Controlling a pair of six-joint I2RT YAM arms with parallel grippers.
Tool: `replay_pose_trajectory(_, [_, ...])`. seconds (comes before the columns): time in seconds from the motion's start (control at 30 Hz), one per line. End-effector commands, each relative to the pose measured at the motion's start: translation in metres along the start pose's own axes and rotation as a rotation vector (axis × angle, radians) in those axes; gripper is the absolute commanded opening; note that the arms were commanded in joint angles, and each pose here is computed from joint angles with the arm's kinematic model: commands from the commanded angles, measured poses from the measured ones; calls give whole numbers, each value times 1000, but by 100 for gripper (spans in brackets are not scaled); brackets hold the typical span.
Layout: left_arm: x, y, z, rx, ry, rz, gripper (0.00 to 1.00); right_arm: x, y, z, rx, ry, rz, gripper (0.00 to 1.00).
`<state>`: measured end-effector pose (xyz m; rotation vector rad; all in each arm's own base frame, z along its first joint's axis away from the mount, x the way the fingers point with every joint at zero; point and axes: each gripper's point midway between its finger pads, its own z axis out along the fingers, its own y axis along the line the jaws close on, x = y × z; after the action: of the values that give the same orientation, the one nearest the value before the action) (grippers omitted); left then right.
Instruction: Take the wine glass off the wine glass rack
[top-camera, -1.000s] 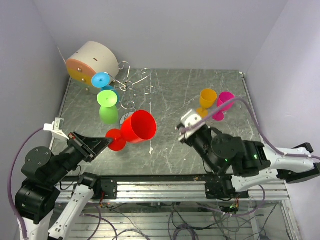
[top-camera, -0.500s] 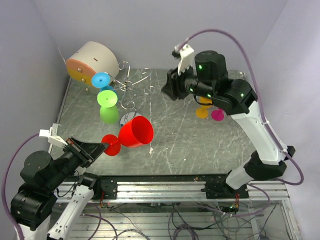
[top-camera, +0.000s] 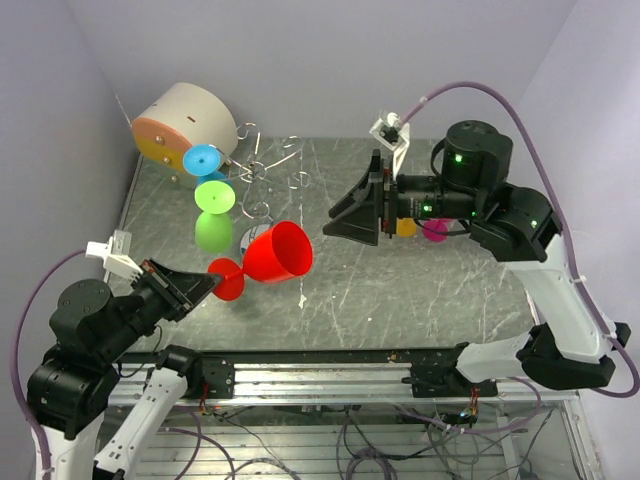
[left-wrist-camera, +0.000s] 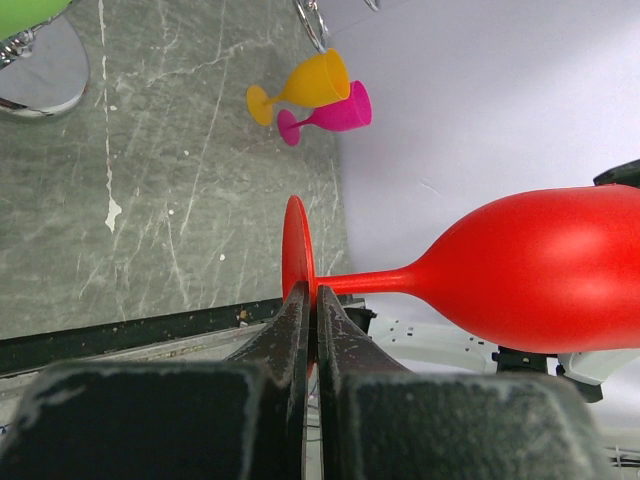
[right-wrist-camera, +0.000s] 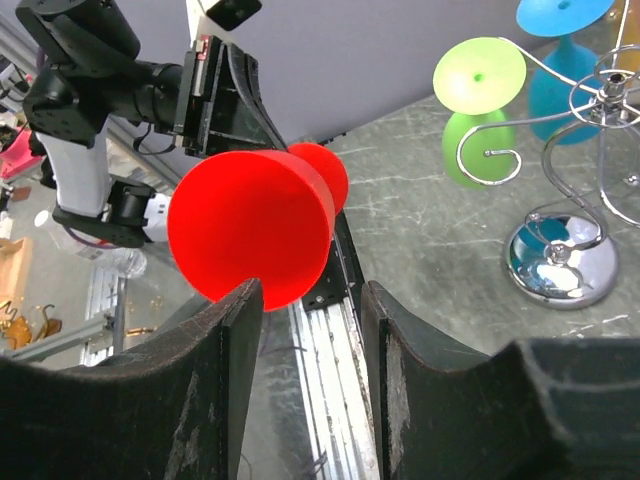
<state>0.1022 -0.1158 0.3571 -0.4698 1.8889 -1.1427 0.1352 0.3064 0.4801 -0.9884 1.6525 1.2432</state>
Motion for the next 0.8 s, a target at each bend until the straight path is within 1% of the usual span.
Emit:
replay_pose_trajectory(0.0, [-7, -15, 7, 54, 1, 41, 7, 9, -7, 21, -33, 38, 44, 43])
replay_pose_trajectory(0.23, [-11, -20, 13, 54, 14, 60, 7, 9, -10, 35, -27, 49, 50, 41])
replay_pose_trajectory(0.43, [-10, -22, 16, 67, 19, 55, 7, 19, -8, 51, -15, 81, 51, 40])
replay_pose_trajectory(0.5, [-10, -22, 16, 68, 21, 53, 7, 23, -8, 56, -6, 93, 50, 35])
replay_pose_trajectory(0.53, [-10, -23, 16, 71, 22, 53, 7, 24, -7, 58, -4, 97, 49, 29])
replay_pose_trajectory(0.63, [-10, -23, 15, 69, 23, 56, 7, 25, -8, 60, 14, 101, 51, 5])
replay_pose_trajectory(0.67, [-10, -22, 15, 63, 22, 56, 7, 22, -11, 59, 37, 94, 51, 0])
replay_pose_trajectory(0.73, [-10, -18, 15, 42, 23, 56, 16, 15, -17, 53, 96, 73, 38, 0])
replay_pose_trajectory(0.77, [-9, -16, 14, 30, 25, 54, 24, 11, -21, 47, 130, 58, 26, 0])
